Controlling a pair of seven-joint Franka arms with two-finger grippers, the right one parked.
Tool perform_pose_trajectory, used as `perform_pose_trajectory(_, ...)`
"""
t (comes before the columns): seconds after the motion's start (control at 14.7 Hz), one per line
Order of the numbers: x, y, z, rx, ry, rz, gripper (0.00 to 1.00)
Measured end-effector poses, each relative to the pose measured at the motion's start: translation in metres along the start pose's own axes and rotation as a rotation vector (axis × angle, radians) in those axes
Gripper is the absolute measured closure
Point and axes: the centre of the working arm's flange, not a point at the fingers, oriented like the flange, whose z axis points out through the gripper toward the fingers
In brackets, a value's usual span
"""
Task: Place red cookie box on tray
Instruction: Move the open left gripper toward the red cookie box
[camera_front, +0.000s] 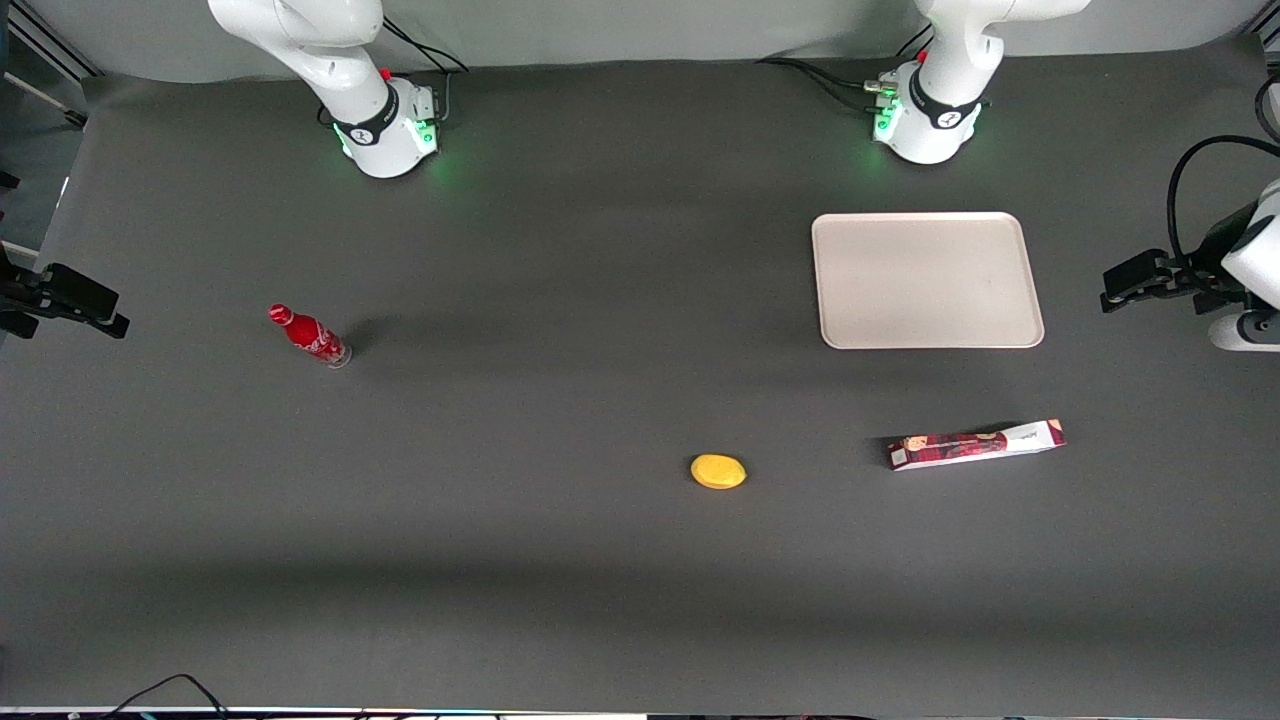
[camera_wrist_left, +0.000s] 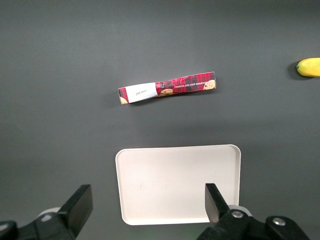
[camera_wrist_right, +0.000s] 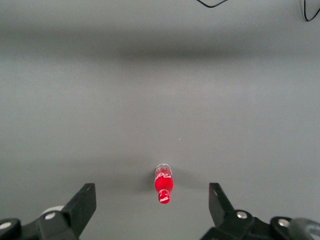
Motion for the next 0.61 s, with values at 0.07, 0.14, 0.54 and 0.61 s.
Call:
perform_pose_trajectory(0.07,0.0002,0.0001,-0.0006,0.000,0.001,0.000,0.00)
perform_pose_trajectory(0.14,0.0002,0.0001,-0.0012,0.001,0.003,0.002,0.00)
perform_pose_trajectory(0.54,0.0004,-0.0004,-0.0033,0.001,0.006,-0.007,0.00)
perform_pose_trajectory(0.61,0.0004,-0.0015,-0.0031,0.001,0.006,-0.049,0.00)
